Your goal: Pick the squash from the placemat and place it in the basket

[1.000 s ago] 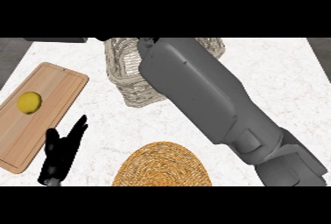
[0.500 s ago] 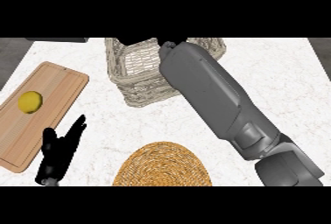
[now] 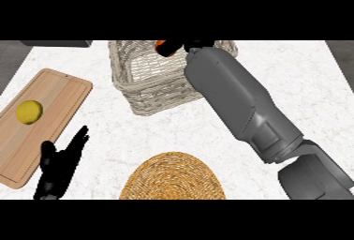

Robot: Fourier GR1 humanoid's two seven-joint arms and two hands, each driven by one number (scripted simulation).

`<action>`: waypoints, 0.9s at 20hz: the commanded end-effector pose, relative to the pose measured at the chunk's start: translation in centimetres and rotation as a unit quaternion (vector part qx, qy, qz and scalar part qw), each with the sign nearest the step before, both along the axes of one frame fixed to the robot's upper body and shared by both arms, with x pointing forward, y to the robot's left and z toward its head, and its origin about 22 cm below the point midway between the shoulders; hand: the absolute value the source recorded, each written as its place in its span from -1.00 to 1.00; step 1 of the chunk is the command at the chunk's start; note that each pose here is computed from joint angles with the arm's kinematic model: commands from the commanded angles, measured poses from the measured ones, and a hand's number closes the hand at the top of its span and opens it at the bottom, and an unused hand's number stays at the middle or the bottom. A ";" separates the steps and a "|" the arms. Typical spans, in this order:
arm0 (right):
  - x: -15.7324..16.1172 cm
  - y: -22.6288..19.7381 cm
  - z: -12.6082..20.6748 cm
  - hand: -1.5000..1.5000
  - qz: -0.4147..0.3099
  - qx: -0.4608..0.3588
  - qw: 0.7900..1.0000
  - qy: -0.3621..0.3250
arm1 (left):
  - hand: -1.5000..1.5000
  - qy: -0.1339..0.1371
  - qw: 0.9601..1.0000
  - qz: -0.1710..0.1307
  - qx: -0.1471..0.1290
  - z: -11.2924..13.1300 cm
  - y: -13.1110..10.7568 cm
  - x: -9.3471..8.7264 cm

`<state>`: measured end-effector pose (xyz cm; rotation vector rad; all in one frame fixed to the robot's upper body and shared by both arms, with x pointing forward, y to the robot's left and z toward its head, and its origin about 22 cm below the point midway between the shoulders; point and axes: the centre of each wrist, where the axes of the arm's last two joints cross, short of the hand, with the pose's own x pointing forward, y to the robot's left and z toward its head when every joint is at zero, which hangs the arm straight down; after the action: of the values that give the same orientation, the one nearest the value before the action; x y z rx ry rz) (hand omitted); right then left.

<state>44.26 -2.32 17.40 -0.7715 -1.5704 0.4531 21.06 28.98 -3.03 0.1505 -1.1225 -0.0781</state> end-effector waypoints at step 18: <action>2.3 -12.5 2.3 -1.00 -0.092 0.099 0.989 -0.054 | 0.00 0.058 0.997 0.038 -0.015 -2.7 0.2 -2.4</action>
<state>46.39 -10.58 20.29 -0.7486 -1.6164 0.1702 20.41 29.23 -3.53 0.1675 -1.1027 -0.0390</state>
